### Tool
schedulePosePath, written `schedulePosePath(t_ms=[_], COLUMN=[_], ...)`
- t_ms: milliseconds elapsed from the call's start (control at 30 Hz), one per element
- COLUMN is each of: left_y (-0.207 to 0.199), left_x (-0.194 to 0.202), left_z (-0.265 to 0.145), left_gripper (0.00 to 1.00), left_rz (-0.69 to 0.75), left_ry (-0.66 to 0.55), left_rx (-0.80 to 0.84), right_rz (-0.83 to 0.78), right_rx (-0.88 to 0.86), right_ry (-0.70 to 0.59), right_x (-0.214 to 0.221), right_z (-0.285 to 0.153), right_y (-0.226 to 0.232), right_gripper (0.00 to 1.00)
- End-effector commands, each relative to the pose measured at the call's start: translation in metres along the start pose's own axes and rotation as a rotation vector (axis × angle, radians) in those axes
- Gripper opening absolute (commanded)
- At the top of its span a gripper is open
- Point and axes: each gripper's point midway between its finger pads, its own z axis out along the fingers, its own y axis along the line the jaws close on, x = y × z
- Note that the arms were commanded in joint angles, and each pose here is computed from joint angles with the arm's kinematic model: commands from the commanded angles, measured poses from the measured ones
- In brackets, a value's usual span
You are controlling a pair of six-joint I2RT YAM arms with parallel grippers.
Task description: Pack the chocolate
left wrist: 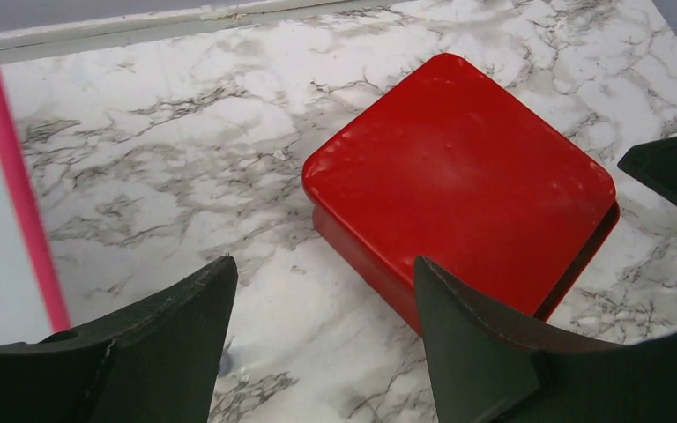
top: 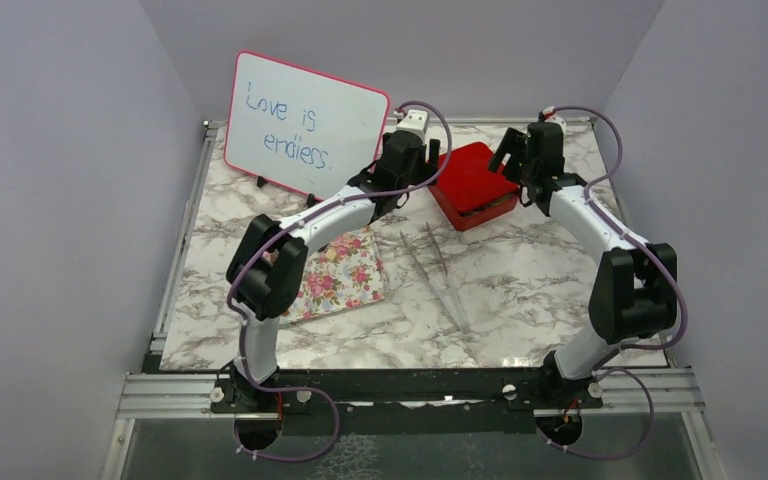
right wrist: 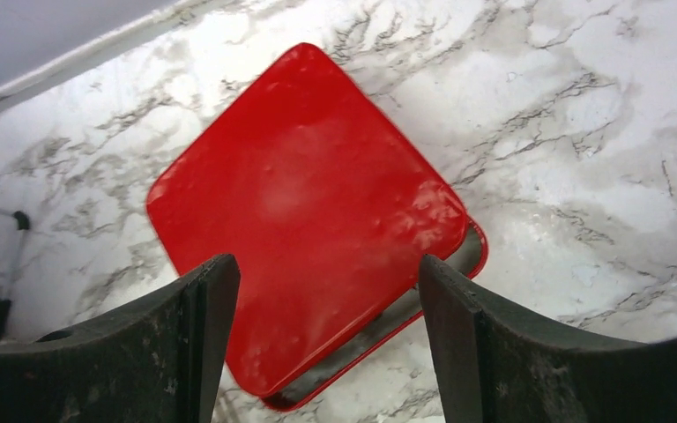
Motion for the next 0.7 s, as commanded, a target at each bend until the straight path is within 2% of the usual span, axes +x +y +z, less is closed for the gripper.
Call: schedulePosePath(t_ms=[0, 100, 300, 467, 667], left_y=[-0.021, -0.023, -0.016, -0.031, -0.048], left_x=[-0.011, -0.006, 0.003, 0.005, 0.019], left_z=[0.03, 0.049, 0.085, 0.108, 0.126], left_gripper=[0.74, 0.77, 0.83, 0.83, 0.84], left_rz=[-0.029, 0.019, 0.128, 0.224, 0.332], left_ry=[-0.066, -0.09, -0.126, -0.173, -0.171], left_rx=[0.045, 0.048, -0.007, 0.072, 0.184], right_rz=[0.014, 0.147, 0.299, 0.407, 0.438], right_rx=[0.029, 0.155, 0.124, 0.136, 0.12], right_ry=[0.081, 0.094, 0.09, 0.122, 0.131], right_x=[0.01, 0.022, 0.045, 0.058, 0.071], right_z=[0.016, 0.017, 0.017, 0.019, 0.015], right_y=[-0.018, -0.038, -0.036, -0.035, -0.036], right_gripper=[0.78, 0.81, 0.82, 0.81, 0.8])
